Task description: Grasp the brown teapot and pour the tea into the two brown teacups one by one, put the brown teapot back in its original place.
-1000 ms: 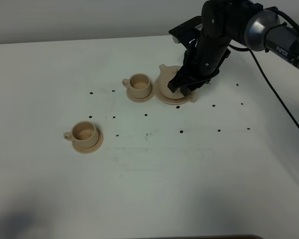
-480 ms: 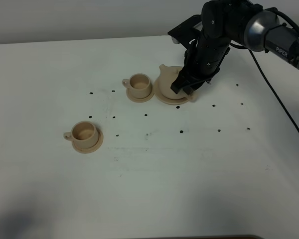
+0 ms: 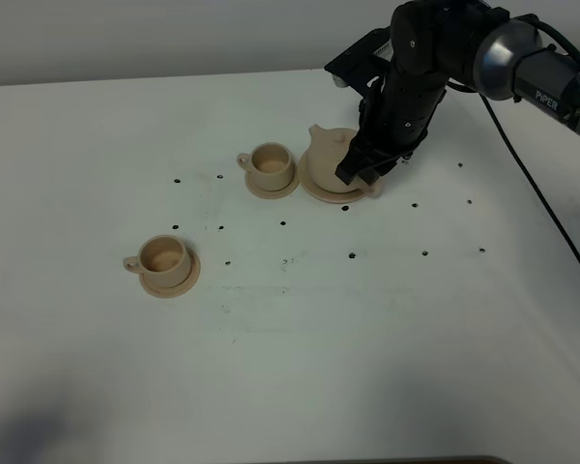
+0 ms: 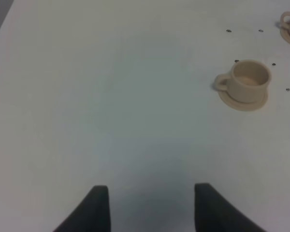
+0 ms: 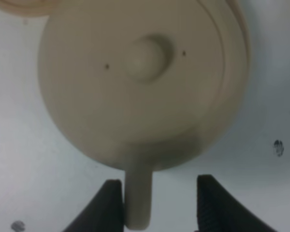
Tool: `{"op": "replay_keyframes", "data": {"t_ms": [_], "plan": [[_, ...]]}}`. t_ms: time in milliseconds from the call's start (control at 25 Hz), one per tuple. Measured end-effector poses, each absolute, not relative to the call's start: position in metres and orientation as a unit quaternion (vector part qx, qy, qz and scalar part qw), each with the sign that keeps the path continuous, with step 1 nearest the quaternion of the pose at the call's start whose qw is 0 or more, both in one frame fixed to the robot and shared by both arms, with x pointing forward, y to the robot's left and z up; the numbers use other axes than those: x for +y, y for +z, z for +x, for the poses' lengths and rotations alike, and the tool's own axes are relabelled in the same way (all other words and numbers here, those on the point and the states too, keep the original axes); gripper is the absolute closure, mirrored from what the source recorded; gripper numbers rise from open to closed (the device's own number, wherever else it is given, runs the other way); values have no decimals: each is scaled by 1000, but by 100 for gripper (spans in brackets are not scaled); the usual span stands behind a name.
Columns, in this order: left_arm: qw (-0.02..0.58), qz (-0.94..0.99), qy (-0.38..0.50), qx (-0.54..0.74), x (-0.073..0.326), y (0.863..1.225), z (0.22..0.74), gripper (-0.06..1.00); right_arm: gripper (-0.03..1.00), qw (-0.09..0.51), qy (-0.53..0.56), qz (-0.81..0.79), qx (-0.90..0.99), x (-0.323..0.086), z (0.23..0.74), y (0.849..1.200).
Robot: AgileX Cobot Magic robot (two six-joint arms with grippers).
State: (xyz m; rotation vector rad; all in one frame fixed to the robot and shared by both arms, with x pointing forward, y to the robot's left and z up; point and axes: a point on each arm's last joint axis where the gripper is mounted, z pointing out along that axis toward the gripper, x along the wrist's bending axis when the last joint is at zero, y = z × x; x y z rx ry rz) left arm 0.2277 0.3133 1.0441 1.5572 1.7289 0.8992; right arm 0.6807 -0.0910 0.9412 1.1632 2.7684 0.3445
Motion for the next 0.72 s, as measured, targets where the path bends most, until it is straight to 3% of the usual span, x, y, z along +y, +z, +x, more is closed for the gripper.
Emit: {"op": "replay_keyframes", "data": {"t_ms": [720], "plan": [[318,592,342,657,313,1044,228,51,62,56,109,378,918,-90,683,928]]}}
